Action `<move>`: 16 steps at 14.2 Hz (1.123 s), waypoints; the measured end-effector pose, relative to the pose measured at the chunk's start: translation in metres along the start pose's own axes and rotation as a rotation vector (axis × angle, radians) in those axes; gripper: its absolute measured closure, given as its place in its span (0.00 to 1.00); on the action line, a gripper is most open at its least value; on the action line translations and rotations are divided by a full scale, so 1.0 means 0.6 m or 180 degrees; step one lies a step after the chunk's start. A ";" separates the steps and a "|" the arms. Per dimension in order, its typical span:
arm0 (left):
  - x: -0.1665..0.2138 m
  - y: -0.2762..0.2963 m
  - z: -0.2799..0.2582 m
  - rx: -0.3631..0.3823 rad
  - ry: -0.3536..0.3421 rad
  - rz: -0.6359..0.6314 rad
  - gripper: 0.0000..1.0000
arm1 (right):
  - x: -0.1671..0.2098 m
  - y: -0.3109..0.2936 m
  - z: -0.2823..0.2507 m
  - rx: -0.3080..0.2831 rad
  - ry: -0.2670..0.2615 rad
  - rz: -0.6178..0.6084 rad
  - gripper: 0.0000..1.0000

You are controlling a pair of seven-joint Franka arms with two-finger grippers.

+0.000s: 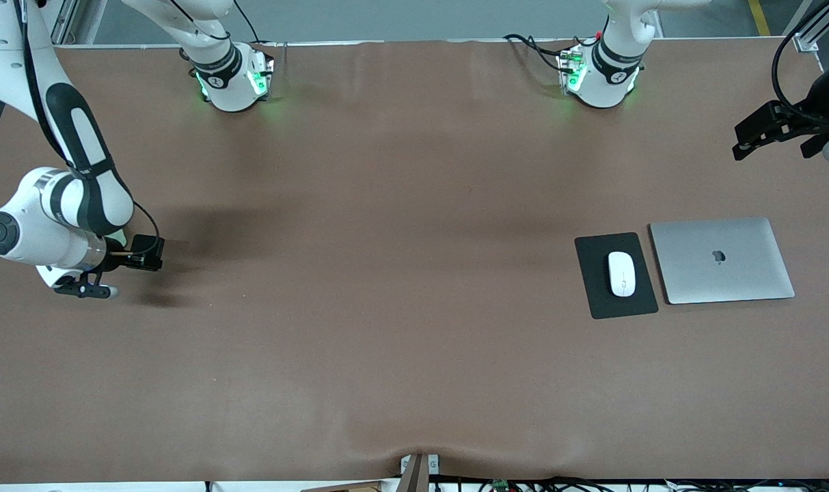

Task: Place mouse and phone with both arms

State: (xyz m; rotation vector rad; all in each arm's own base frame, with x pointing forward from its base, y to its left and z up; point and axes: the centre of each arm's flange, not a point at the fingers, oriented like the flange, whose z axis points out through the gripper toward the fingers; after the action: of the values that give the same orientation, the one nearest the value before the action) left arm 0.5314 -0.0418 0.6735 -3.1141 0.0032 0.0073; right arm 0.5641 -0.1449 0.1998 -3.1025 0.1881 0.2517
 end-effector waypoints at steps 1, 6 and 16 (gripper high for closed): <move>0.001 0.000 -0.001 -0.0001 0.0016 -0.0001 0.00 | 0.002 0.002 0.010 -0.0004 0.0007 -0.0007 0.20; 0.004 -0.003 -0.003 -0.0006 0.0070 -0.0014 0.00 | 0.004 0.033 0.054 -0.0013 0.0054 -0.0118 0.20; 0.004 -0.004 -0.003 -0.0006 0.0070 -0.0020 0.00 | 0.029 0.006 -0.009 0.0008 0.0111 -0.0263 0.00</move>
State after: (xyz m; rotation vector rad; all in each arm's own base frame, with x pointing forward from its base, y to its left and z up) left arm 0.5340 -0.0393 0.6754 -3.1158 -0.0059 -0.0272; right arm 0.5815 -0.1507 0.2024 -3.1046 0.0607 0.1951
